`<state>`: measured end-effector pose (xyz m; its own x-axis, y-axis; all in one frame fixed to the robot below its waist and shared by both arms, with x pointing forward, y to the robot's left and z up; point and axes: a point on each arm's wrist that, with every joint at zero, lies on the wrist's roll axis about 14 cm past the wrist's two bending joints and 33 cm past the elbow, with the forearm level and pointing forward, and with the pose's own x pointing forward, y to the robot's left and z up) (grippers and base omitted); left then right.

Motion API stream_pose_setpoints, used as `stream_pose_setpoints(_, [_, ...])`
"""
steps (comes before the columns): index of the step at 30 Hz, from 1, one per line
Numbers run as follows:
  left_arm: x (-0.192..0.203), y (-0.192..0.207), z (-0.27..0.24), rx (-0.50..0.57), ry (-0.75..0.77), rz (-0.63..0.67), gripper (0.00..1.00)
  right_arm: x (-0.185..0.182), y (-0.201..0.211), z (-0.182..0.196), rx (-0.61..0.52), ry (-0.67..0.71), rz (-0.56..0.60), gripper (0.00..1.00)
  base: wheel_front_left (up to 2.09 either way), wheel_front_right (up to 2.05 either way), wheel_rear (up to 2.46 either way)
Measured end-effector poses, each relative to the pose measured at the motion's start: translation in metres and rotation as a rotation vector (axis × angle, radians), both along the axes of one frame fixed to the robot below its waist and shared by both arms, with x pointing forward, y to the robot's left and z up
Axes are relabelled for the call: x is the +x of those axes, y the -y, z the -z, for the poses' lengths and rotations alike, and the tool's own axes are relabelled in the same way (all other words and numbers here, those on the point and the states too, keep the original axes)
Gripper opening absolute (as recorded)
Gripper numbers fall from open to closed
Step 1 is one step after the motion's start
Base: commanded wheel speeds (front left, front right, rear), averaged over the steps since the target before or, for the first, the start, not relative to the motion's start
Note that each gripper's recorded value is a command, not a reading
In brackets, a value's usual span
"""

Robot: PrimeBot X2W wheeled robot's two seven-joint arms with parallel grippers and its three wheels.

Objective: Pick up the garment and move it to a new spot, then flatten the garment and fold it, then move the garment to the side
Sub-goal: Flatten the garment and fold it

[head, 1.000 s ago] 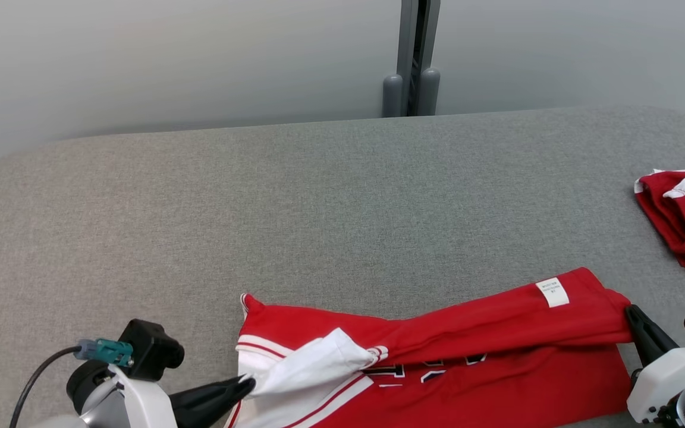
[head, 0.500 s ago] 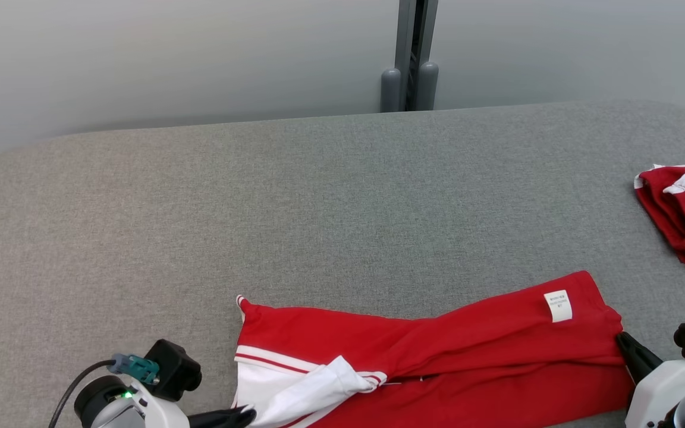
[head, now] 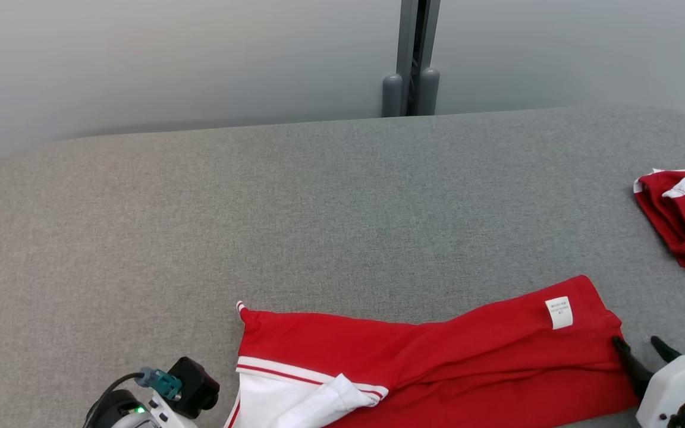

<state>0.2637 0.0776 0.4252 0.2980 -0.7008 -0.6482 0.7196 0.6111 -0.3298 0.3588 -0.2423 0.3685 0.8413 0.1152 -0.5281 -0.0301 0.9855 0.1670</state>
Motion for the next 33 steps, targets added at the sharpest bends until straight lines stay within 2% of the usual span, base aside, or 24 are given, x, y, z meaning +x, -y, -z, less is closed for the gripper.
stream_pose_setpoints(1, [0.000,0.000,0.001,0.003,0.004,0.001,0.38,0.002,0.003,-0.002,0.005,0.007,0.015,1.00,0.00,0.00,0.00])
stream_pose_setpoints(2, [-0.001,0.000,0.001,0.007,0.007,0.002,0.56,0.003,0.006,-0.005,0.008,0.013,0.028,1.00,0.00,0.00,0.00])
stream_pose_setpoints(3, [-0.001,-0.001,0.002,0.011,0.013,0.000,0.95,0.004,0.008,-0.007,0.007,0.020,0.033,1.00,0.00,0.00,0.00])
stream_pose_setpoints(4, [-0.001,-0.001,0.003,0.013,0.018,-0.003,1.00,0.004,0.009,-0.008,0.005,0.027,0.035,1.00,0.00,0.00,0.00])
stream_pose_setpoints(11, [0.014,0.005,-0.010,-0.032,0.118,-0.037,1.00,0.019,0.015,-0.035,0.013,0.150,0.060,1.00,0.00,0.00,0.00])
stream_pose_setpoints(16, [0.067,0.005,-0.051,-0.149,0.372,-0.203,1.00,0.032,0.016,-0.061,0.023,0.260,0.067,1.00,0.00,0.00,0.00])
stream_pose_setpoints(17, [0.080,0.006,-0.064,-0.203,0.442,-0.263,1.00,0.035,0.015,-0.071,0.024,0.295,0.066,1.00,0.00,0.00,0.00])
stream_pose_setpoints(21, [0.101,0.005,-0.084,-0.300,0.544,-0.391,1.00,0.041,0.016,-0.097,0.044,0.398,0.091,1.00,0.00,0.00,0.00])
stream_pose_setpoints(28, [0.130,-0.010,-0.112,-0.437,0.626,-0.642,1.00,0.021,0.007,-0.093,0.081,0.432,0.130,1.00,0.00,0.00,0.00])
stream_pose_setpoints(33, [0.124,-0.020,-0.097,-0.463,0.618,-0.727,1.00,0.009,0.002,-0.078,0.087,0.401,0.146,1.00,0.00,0.00,0.00])
